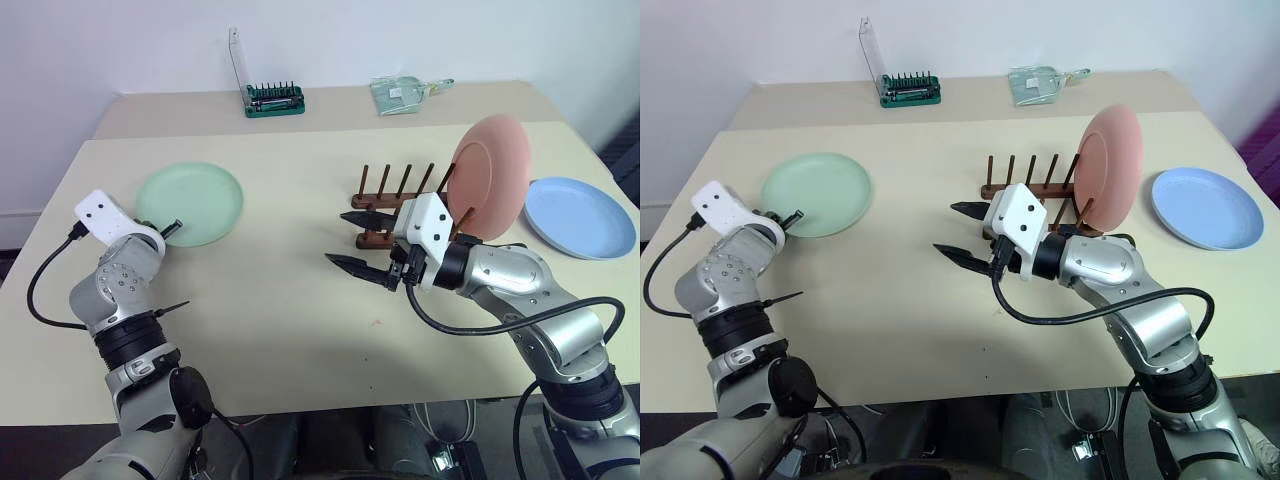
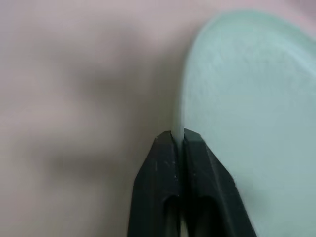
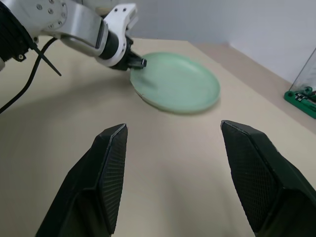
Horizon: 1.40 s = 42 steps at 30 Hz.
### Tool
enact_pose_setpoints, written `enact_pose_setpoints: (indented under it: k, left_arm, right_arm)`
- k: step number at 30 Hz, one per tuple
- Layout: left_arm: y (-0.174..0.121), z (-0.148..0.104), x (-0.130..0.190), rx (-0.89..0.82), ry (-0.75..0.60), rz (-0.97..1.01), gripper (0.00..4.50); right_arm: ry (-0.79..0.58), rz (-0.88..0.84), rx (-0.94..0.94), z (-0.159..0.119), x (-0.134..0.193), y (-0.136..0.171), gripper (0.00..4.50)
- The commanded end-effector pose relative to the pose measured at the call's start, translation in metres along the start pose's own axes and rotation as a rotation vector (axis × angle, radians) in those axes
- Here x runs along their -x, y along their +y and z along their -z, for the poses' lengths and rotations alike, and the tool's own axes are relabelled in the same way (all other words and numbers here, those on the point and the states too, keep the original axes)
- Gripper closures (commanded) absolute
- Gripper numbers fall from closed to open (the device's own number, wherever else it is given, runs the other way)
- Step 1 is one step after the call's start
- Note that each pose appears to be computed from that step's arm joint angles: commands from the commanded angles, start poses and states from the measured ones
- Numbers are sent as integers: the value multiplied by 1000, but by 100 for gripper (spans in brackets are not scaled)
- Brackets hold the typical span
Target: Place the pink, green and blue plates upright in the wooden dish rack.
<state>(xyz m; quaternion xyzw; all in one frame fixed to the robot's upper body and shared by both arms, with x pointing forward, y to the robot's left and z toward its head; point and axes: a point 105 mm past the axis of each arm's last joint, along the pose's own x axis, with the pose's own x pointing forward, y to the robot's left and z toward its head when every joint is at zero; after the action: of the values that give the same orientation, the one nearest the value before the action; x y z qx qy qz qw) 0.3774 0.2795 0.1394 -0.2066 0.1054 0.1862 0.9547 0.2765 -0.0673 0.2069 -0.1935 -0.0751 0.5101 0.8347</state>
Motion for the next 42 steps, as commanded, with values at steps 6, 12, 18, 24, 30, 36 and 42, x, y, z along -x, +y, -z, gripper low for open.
enact_pose_setpoints:
  k: [6, 12, 18, 24, 30, 36, 42]
  left_arm:
    - [-139, -45, 71, -260, -344, 640, 450]
    - [-178, -47, 106, -231, -355, 826, 450]
    - [-190, -55, 120, -153, -339, 881, 450]
    - [-188, -51, 120, -169, -318, 893, 450]
    - [-183, -72, 115, 22, -341, 870, 247]
    - [-135, -126, 88, 233, -517, 602, 147]
    - [-111, -101, 63, -214, -542, 484, 147]
  right_arm:
    - [134, 99, 607, -5, -22, -36, 5]
    - [182, 105, 825, 4, -38, -47, 5]
    - [233, 87, 921, 18, -40, -51, 28]
    - [263, 137, 1004, 19, -36, -62, 286]
    - [283, 187, 1073, 17, -31, -69, 450]
    - [154, 297, 930, -11, -17, -81, 450]
    - [-173, 411, 373, -67, 26, -102, 450]
